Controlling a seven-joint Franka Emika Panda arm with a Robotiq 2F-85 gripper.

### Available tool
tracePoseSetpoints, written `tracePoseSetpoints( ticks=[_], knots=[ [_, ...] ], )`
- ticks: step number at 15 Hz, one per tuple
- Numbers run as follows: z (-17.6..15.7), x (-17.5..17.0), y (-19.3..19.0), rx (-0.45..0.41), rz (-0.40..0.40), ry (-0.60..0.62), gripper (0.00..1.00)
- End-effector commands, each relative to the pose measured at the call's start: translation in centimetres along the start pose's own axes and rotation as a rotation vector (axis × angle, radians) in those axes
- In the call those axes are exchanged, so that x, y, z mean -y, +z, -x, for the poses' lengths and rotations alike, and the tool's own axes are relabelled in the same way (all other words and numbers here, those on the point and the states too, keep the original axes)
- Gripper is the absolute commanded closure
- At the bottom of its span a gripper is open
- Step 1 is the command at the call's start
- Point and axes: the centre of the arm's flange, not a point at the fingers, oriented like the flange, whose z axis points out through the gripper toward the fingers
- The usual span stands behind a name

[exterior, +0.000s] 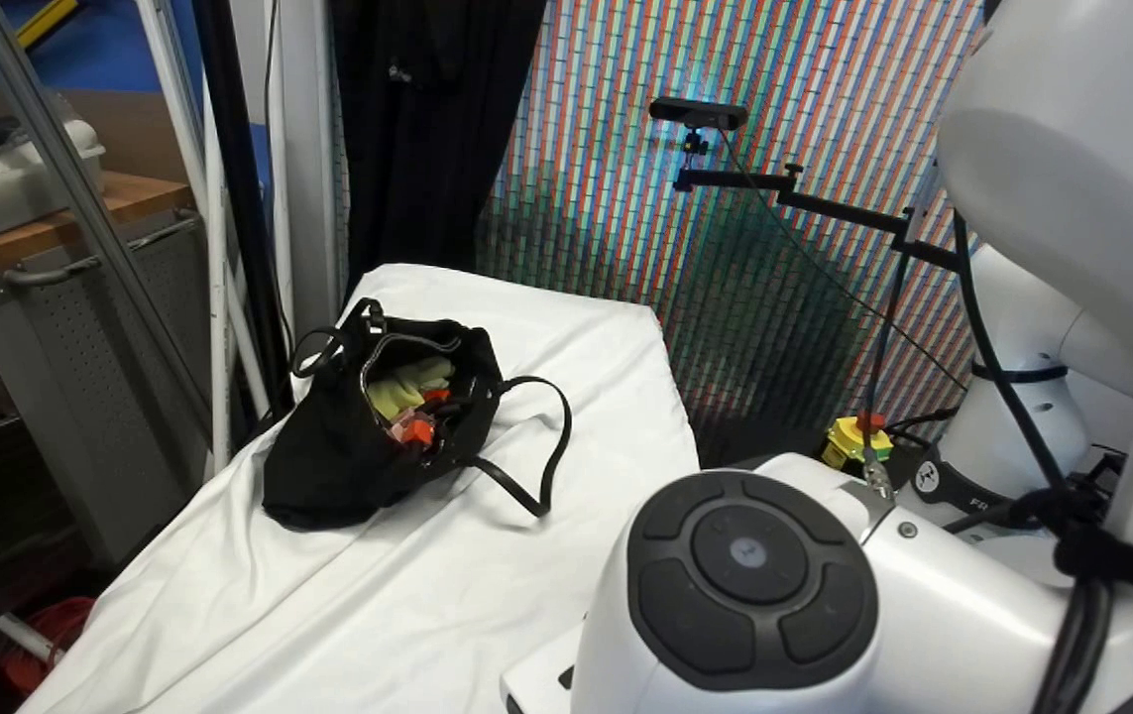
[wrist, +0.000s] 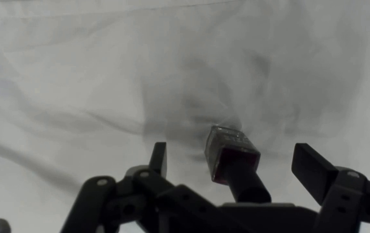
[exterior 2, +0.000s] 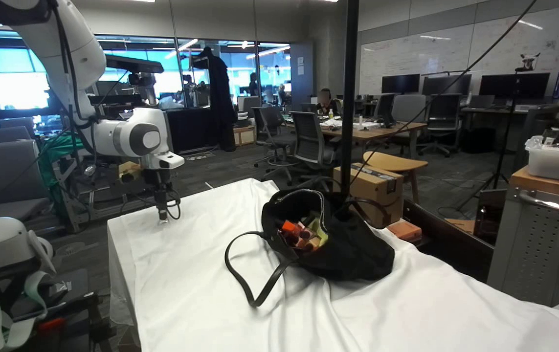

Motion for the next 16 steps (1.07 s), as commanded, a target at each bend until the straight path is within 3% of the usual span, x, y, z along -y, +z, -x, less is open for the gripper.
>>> tracePoseSetpoints(
  ticks=[1,16],
  knots=[
    [-0.70,0.41,0.55,0.005,-0.025,0.012,0.00],
    [-1.12,0.23,1.36,0.043,-0.044,0.024,0.00]
  ],
)
